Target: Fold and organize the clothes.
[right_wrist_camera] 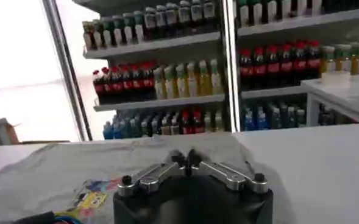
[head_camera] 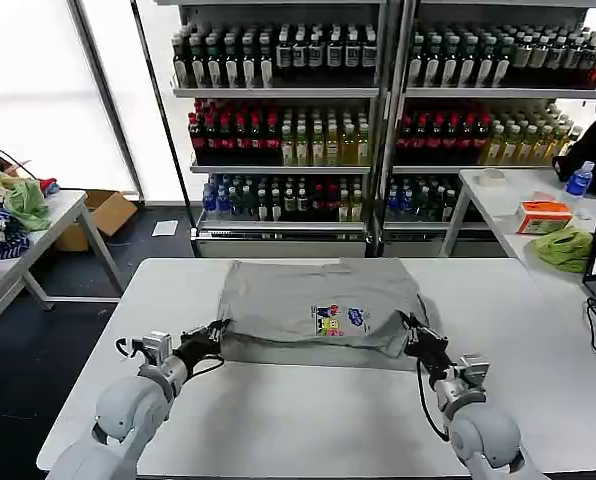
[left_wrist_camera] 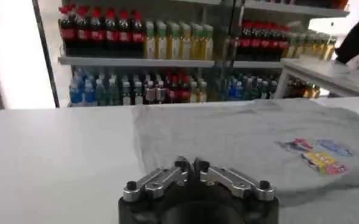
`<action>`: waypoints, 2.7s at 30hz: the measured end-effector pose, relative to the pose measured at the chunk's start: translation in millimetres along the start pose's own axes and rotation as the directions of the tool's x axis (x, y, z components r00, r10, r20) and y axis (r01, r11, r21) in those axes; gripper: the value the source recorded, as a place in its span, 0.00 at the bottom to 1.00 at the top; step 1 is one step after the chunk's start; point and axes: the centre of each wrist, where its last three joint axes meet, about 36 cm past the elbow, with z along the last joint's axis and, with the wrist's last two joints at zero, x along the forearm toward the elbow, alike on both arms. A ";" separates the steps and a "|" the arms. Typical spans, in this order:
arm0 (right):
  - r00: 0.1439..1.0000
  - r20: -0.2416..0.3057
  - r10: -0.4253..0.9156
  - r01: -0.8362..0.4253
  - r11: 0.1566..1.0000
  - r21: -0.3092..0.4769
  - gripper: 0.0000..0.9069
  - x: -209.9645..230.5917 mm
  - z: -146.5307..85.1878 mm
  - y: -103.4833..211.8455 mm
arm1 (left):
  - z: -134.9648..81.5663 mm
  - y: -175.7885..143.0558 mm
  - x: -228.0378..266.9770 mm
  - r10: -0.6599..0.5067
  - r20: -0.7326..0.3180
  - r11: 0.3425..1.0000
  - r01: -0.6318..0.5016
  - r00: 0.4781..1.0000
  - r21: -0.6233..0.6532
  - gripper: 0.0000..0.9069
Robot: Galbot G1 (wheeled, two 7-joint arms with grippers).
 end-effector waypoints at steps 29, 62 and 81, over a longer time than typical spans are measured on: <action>0.992 -0.017 0.125 -0.124 0.992 0.029 1.00 41.1 0.3 -12.8 | 18.8 -9.8 42.7 -0.015 0.009 1.000 0.015 1.000 0.014 1.00; 0.953 -0.223 0.203 -0.207 0.978 0.002 0.00 47.7 42.2 10.6 | 55.1 -8.7 25.4 0.044 -0.090 0.997 -0.038 0.995 0.071 0.01; 0.951 -0.256 0.172 -0.165 0.985 0.048 0.00 102.1 38.2 13.0 | 76.3 -23.1 66.9 0.005 -0.097 0.991 0.009 0.995 0.137 0.01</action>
